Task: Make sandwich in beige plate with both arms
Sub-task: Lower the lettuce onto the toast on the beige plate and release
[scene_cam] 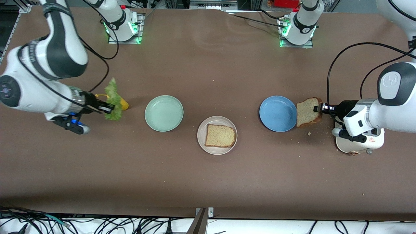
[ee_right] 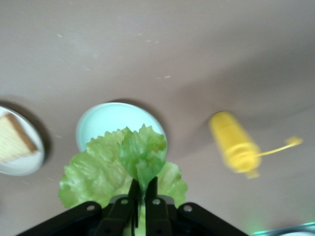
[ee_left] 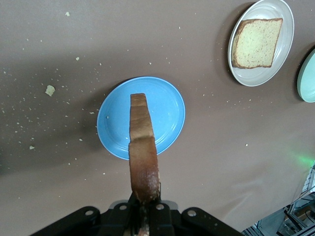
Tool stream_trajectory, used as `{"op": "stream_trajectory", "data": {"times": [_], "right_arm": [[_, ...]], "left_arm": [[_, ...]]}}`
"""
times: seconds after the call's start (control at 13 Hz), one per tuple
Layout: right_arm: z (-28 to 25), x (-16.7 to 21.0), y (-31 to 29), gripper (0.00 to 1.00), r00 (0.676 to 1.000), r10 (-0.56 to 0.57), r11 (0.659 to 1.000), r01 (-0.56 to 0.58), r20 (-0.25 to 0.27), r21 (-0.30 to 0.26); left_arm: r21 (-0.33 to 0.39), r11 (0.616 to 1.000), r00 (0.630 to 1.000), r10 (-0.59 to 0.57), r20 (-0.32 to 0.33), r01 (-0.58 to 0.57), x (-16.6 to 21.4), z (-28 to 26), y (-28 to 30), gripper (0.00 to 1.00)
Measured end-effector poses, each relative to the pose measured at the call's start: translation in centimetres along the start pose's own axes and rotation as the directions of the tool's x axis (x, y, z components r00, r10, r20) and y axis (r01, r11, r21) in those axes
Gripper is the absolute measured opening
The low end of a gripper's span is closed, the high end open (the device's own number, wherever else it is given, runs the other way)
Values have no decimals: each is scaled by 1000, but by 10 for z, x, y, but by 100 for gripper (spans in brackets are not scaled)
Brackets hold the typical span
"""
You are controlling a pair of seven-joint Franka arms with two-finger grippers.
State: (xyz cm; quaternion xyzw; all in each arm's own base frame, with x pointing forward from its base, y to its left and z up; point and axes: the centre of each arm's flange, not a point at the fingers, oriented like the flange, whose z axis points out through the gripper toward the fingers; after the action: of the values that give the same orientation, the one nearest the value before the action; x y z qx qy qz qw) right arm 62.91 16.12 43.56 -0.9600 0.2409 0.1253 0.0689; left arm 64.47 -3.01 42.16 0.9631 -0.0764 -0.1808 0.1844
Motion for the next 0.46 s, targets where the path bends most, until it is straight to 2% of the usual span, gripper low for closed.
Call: {"op": "stream_trajectory", "data": {"times": [0.23,0.46], "right_arm": [[40,-31,-70,7,981,189,980,-186,-43,70],[99,-62,-136,7,931,361,922,-347,-58,171]], "left_arm": [[0,1000,1000,0,0,0,0,0,0,8],[0,1000,1000,0,-1,0,0,0,0,8]]}}
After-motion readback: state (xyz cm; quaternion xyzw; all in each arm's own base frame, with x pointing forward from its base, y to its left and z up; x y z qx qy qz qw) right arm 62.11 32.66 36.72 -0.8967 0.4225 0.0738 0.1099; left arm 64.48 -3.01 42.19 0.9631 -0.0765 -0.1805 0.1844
